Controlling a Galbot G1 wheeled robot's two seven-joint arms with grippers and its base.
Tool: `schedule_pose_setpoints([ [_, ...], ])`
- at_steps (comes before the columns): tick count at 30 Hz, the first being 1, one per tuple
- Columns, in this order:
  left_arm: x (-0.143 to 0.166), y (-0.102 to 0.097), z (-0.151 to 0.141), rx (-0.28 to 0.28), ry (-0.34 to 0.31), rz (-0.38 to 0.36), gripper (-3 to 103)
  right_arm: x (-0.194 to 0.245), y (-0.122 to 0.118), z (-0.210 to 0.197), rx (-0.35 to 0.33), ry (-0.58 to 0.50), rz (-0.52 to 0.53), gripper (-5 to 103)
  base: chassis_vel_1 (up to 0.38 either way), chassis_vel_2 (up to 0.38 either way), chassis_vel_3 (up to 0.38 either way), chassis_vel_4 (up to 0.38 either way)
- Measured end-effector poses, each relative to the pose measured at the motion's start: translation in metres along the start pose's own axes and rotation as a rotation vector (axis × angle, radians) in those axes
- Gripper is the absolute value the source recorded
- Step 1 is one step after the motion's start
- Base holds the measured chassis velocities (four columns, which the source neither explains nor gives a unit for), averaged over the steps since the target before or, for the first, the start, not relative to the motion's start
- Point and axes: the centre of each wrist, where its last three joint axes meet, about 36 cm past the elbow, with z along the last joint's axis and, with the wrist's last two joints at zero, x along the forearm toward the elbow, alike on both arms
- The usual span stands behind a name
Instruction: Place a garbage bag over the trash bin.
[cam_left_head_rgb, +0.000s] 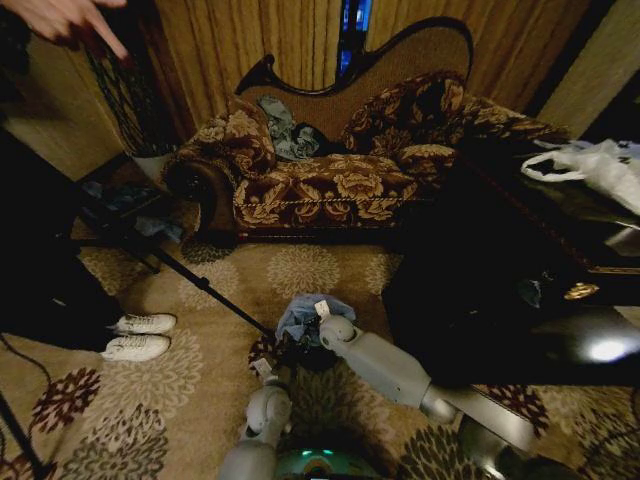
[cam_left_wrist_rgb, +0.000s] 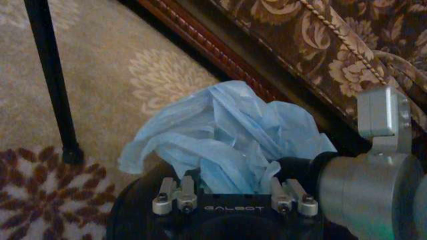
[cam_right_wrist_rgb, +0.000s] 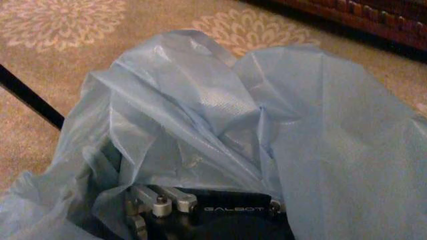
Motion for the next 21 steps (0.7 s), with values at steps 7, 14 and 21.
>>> schedule_pose_setpoints([
  [7, 0.002, 0.000, 0.004, -0.014, 0.000, 0.006, 32, 0.000, -0.001, 0.001, 0.002, -0.007, 0.004, 100, 0.000, 0.000, 0.000, 0.000],
  [14, 0.005, 0.001, 0.008, -0.038, -0.008, 0.002, 11, 0.005, 0.001, 0.005, 0.007, -0.014, 0.000, 100, 0.000, 0.000, 0.000, 0.000],
  [21, 0.010, -0.001, 0.009, -0.057, -0.013, 0.006, 0, 0.010, 0.006, 0.010, 0.008, -0.021, -0.008, 100, 0.000, 0.000, 0.000, 0.000],
])
